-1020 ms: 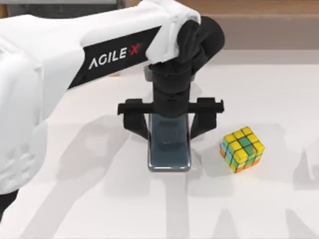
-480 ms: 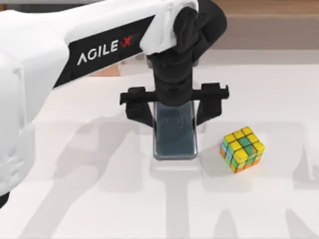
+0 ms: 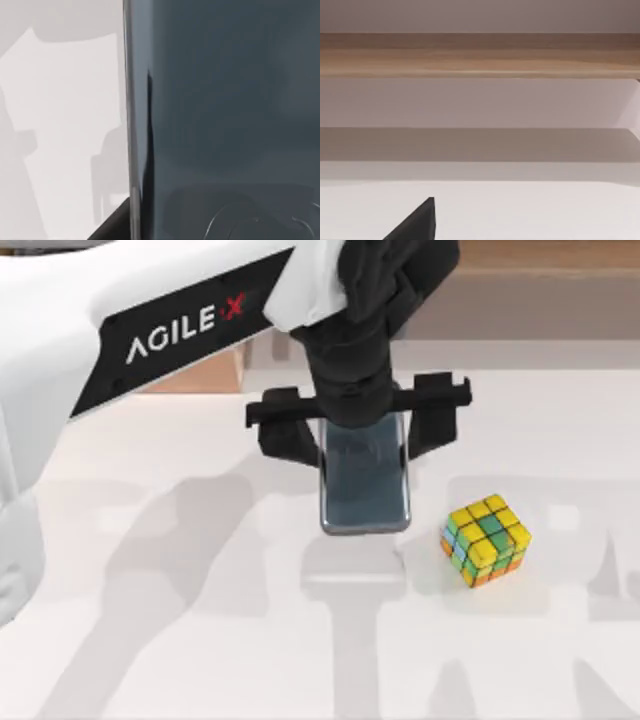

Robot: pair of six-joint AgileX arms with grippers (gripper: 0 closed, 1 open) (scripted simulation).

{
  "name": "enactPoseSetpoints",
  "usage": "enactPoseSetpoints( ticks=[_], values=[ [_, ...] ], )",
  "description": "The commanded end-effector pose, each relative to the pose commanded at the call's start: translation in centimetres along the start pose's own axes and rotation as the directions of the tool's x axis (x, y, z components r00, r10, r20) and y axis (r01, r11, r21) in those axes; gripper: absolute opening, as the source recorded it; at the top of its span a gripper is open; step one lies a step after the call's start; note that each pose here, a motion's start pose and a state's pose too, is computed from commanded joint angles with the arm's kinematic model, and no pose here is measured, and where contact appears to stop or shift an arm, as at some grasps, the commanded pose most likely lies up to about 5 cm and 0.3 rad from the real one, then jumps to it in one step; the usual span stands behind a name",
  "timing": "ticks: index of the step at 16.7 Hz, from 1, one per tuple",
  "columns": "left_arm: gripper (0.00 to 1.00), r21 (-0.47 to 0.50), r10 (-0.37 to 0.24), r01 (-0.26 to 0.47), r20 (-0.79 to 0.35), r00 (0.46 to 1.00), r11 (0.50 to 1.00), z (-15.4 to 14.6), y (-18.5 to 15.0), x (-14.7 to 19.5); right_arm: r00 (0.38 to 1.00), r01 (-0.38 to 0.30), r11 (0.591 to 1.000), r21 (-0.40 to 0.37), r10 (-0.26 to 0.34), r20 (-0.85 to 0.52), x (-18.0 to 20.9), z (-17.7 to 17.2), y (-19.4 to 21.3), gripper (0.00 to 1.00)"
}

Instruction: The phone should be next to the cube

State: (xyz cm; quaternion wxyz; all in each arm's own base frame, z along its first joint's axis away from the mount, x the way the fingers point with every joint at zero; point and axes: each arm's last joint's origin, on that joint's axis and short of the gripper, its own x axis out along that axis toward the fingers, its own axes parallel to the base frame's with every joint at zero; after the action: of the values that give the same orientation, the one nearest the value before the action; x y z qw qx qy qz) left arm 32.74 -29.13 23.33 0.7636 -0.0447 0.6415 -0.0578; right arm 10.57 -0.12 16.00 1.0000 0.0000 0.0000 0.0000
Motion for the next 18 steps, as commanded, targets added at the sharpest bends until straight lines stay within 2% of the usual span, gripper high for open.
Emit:
enactPoseSetpoints(
  ticks=[10, 14, 18],
  values=[
    [0.00, 0.002, -0.042, 0.042, 0.047, 0.998, 0.999, 0.2, -0.2, -0.5, 1.000, 0.000, 1.000, 0.000, 0.000, 0.000, 0.0, 0.0, 0.0, 1.00],
    [0.00, 0.001, -0.029, 0.029, 0.032, 0.999, 1.000, 0.1, -0.2, 0.8, 1.000, 0.000, 1.000, 0.000, 0.000, 0.000, 0.0, 0.0, 0.0, 1.00],
    [0.00, 0.000, 0.008, -0.008, -0.012, 1.000, 1.000, -0.2, 0.1, 3.3, 1.000, 0.000, 1.000, 0.000, 0.000, 0.000, 0.0, 0.0, 0.0, 1.00]
  ],
)
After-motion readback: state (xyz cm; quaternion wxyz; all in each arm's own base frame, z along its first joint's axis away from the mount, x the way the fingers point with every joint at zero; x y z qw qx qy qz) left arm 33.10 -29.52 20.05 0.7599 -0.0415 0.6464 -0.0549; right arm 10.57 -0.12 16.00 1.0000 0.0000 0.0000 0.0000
